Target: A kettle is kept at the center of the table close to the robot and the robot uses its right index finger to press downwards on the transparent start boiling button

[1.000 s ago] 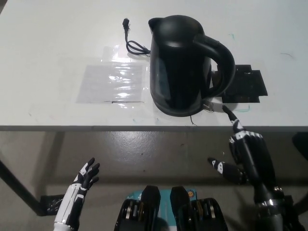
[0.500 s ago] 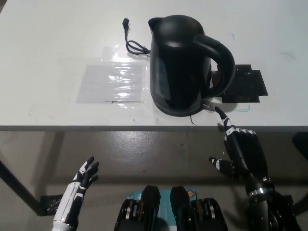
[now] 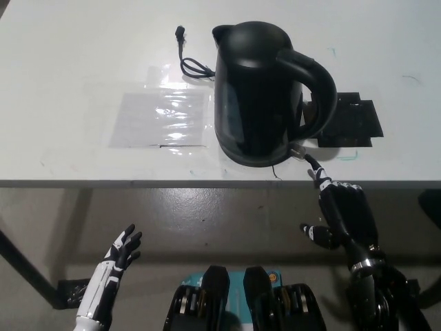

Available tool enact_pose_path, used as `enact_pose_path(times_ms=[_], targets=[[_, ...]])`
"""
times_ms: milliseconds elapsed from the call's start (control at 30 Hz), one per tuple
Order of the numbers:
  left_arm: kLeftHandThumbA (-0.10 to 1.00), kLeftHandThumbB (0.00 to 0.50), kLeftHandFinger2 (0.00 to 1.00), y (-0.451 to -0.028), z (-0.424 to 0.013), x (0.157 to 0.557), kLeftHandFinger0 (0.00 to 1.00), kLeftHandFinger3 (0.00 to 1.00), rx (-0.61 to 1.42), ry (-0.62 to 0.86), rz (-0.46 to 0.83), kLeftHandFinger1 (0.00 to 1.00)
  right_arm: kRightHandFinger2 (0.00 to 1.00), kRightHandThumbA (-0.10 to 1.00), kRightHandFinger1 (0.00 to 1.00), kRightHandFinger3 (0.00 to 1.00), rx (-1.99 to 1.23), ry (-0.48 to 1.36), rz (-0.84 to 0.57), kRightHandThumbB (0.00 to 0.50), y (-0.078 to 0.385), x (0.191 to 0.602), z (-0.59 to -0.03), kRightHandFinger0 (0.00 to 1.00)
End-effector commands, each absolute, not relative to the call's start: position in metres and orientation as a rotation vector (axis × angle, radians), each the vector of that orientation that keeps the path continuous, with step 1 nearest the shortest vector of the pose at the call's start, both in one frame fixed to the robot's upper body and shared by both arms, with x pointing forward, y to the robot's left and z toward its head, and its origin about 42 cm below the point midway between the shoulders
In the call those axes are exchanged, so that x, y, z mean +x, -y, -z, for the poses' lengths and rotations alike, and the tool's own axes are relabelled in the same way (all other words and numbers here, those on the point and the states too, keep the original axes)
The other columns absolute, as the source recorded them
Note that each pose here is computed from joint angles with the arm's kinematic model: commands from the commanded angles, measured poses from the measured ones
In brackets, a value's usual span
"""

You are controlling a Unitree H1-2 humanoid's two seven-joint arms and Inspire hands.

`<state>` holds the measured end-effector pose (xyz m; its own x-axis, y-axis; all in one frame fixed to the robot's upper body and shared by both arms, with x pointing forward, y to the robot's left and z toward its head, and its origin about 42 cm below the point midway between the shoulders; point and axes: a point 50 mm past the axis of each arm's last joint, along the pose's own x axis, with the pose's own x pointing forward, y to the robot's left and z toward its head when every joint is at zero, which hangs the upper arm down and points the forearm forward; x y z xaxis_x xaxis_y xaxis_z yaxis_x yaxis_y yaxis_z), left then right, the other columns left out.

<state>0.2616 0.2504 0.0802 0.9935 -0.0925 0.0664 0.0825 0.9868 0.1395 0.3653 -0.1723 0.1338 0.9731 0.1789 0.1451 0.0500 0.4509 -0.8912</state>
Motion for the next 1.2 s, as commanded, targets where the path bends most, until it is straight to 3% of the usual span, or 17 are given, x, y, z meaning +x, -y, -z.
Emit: enact_pose_path(times_ms=[0,600,1167], targets=[[0.97,0.226,1.0,-0.251,-0.092,0.265,1.0,1.0,0.146,0.134,0.113,1.0,0.0,1.0,0.0,1.0,-1.122,0.295,-0.032,0.186,0.169,0.378,-0.151,0.0],[0.96,0.216,1.0,-0.248,-0.093,0.266,1.0,1.0,0.135,0.14,0.115,1.0,0.01,1.0,0.0,1.0,-1.11,0.293,-0.042,0.165,0.167,0.387,-0.156,0.0],[0.97,0.234,1.0,-0.249,-0.094,0.266,1.0,1.0,0.14,0.137,0.119,1.0,0.0,1.0,0.0,1.0,-1.116,0.267,-0.051,0.191,0.165,0.397,-0.158,0.0]])
